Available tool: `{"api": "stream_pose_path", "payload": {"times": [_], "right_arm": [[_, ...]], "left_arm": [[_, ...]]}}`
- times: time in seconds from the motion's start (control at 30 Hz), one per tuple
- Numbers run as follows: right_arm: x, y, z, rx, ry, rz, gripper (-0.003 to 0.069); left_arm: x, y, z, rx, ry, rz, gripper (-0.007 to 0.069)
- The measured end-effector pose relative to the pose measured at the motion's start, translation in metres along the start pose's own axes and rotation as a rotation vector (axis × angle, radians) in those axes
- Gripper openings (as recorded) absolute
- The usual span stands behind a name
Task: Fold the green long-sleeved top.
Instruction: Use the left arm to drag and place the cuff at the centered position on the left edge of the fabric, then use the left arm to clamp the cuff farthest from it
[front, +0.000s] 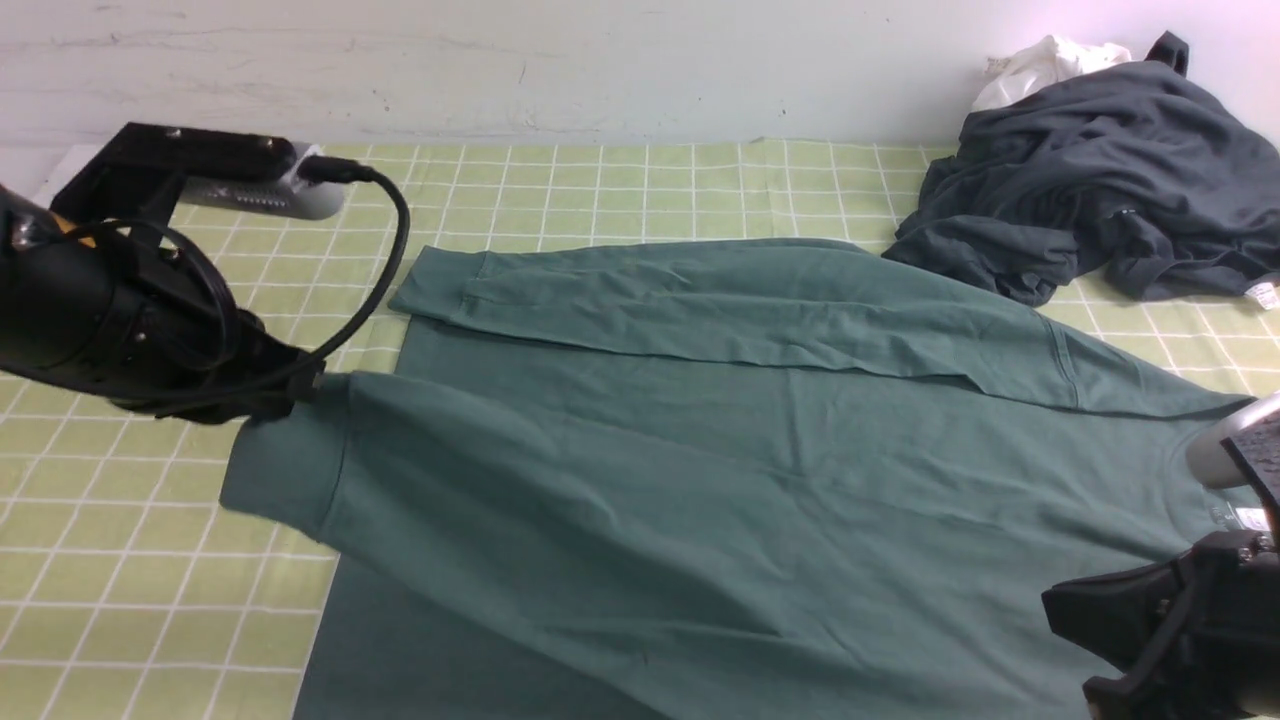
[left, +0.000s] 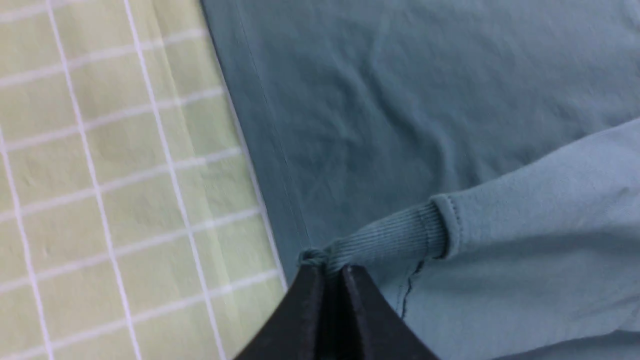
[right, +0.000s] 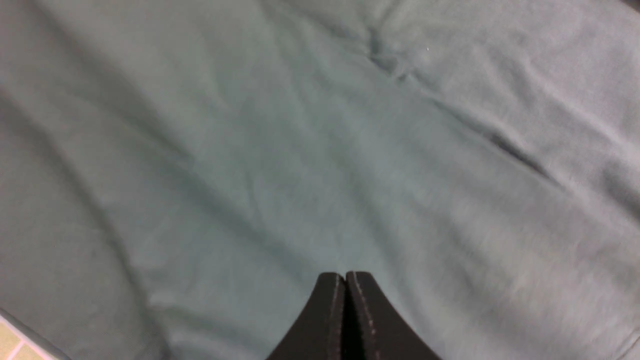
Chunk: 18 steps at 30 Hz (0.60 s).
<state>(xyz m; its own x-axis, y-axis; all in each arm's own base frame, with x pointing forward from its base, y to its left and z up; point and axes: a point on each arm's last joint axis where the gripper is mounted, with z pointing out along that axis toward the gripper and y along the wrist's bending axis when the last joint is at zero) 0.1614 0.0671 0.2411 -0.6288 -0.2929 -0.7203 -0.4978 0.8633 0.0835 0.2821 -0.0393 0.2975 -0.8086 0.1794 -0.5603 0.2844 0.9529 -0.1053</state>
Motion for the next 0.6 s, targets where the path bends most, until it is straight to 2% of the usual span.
{"api": "stream_pose_path", "payload": {"times": [0.13, 0.17, 0.3, 0.37, 0.4, 0.43, 0.6], "right_arm": [[0.0, 0.0, 0.0, -0.002, -0.001, 0.004, -0.0008], [0.0, 0.0, 0.0, -0.002, -0.002, 0.006, -0.0008], [0.0, 0.0, 0.0, -0.004, -0.003, 0.01, -0.0008], [0.0, 0.0, 0.0, -0.005, -0.004, 0.012, -0.0008], [0.0, 0.0, 0.0, -0.005, -0.004, 0.012, -0.0008], [0.0, 0.0, 0.0, -0.005, -0.004, 0.013, -0.0008], [0.0, 0.001, 0.0, -0.006, -0.004, 0.014, -0.0008]], "left_arm": [[-0.014, 0.01, 0.033, -0.011, 0.016, 0.006, 0.0017], [-0.02, 0.016, 0.057, -0.01, 0.054, 0.0, 0.0027], [-0.04, 0.027, 0.095, -0.011, 0.077, -0.007, 0.0111], [-0.055, 0.032, 0.109, -0.016, 0.059, -0.004, 0.0209], [-0.055, 0.033, 0.113, -0.016, 0.063, -0.005, 0.0229], [-0.069, 0.037, 0.122, -0.025, 0.029, -0.001, 0.0307], [-0.092, 0.048, 0.154, -0.046, -0.037, -0.042, 0.0466]]}}
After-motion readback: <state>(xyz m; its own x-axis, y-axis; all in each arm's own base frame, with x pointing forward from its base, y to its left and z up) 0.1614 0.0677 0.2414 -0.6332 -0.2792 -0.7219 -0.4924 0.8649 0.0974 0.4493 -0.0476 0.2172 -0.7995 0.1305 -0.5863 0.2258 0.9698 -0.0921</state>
